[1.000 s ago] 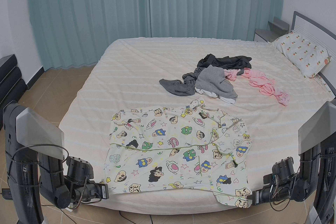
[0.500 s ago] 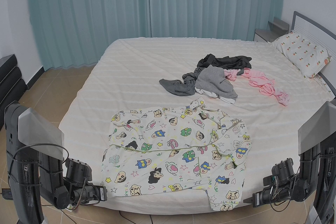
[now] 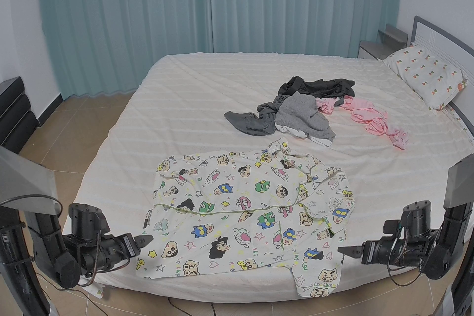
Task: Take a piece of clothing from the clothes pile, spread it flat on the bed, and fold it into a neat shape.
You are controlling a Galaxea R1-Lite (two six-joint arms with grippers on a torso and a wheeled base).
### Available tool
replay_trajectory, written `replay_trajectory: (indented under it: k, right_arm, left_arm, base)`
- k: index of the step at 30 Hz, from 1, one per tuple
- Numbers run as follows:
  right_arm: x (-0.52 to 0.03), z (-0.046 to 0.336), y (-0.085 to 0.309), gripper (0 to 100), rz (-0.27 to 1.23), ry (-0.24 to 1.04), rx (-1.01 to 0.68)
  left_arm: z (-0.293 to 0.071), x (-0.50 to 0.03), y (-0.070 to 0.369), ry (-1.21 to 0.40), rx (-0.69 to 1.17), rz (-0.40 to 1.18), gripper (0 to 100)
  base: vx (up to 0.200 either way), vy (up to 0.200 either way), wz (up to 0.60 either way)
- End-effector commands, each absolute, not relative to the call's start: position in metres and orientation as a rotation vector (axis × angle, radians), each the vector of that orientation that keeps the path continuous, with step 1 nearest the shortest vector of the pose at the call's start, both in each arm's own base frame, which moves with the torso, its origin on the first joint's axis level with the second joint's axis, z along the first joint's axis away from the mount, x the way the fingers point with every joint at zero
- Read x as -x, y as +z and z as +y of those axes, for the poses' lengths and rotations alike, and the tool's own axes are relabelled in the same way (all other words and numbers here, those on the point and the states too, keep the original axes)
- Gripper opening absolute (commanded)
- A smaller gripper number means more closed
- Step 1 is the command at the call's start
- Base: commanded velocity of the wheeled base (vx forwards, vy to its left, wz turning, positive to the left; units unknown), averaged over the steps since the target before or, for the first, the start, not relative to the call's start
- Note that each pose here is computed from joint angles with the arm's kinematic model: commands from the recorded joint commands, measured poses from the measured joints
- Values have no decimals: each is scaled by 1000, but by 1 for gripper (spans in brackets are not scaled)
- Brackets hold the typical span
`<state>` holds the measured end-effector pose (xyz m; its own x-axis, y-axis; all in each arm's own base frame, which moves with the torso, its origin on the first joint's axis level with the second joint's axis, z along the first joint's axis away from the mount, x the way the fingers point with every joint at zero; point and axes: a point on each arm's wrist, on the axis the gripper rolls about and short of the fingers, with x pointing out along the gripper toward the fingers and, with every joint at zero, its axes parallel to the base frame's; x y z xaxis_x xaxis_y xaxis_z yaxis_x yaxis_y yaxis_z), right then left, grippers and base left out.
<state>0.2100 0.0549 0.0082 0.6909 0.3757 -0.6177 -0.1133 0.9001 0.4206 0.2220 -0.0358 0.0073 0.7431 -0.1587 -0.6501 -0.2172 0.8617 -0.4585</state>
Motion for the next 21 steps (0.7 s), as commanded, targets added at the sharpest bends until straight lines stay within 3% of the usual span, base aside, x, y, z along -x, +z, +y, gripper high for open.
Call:
replay_trajectory:
  k: [1, 7, 14, 21]
  right_arm:
    - [-244, 80, 37, 100, 554, 315, -446]
    - [-286, 112, 30, 100, 459, 221, -499]
    - [-328, 132, 20, 100, 394, 227, -513]
    - [-368, 145, 18, 100, 461, 197, -498]
  left_arm:
    - [-33, -222, 46, 9, 676, 572, 100]
    - [-33, -223, 49, 7, 690, 560, 100]
    - [-34, -225, 48, 5, 690, 560, 100]
    - [-36, -228, 49, -8, 686, 551, 100]
  base:
    - [200, 0, 0]
    - [200, 0, 0]
    - [200, 0, 0]
    - [200, 0, 0]
